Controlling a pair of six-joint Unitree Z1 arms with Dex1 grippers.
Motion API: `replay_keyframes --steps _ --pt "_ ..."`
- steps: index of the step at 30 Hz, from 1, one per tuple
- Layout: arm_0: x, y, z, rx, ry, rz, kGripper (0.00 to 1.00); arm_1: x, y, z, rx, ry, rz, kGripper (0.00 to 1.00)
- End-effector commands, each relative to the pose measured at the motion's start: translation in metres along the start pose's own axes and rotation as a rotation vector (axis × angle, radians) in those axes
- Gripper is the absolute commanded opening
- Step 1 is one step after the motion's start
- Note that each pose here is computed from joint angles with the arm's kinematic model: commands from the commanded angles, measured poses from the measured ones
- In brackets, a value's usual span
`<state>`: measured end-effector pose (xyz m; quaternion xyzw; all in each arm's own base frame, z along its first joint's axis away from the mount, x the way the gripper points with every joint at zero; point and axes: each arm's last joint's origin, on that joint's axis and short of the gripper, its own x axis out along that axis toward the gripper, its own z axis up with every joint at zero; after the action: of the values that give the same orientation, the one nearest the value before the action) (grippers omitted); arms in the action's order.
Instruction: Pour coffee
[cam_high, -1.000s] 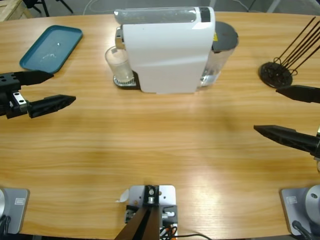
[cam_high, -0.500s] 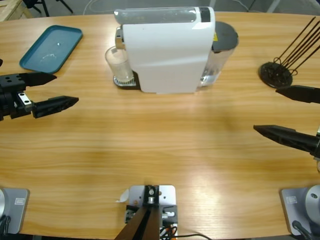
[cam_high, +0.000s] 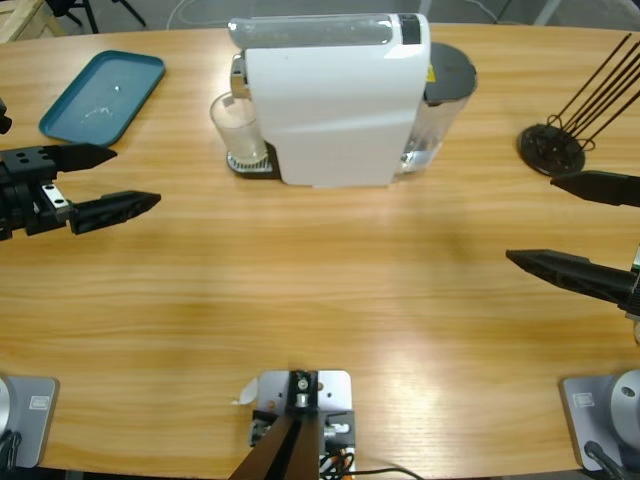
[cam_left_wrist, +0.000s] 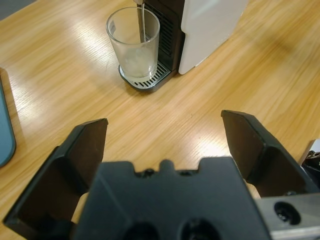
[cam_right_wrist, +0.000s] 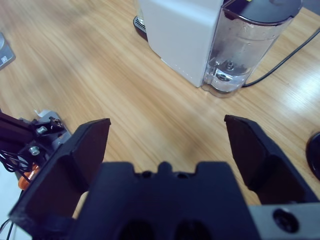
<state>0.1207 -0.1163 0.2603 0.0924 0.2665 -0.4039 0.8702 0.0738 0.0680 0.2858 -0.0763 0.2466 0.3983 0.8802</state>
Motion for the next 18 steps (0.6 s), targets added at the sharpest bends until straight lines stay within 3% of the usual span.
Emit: replay_keyframes --steps 1,4,11,14,18 --pt "0.007 0.0 -0.012 0.0 0.052 0.007 0.996 0.009 -0.001 -0.013 0.023 0.06 -0.002 1.0" --pt "0.009 0.002 -0.01 0.0 0.052 0.044 1.0 0.009 -0.001 -0.013 0.026 0.058 -0.001 1.0" --pt "0.04 0.006 -0.018 0.011 0.157 0.047 0.984 0.011 -0.001 -0.013 0.031 0.068 -0.002 1.0" --pt "0.054 0.008 -0.012 0.04 0.128 0.035 0.908 0.012 -0.001 -0.012 0.031 0.07 -0.001 1.0" --pt "0.067 0.007 -0.006 0.084 0.074 -0.044 0.964 0.012 -0.002 -0.012 0.031 0.071 0.0 1.0"
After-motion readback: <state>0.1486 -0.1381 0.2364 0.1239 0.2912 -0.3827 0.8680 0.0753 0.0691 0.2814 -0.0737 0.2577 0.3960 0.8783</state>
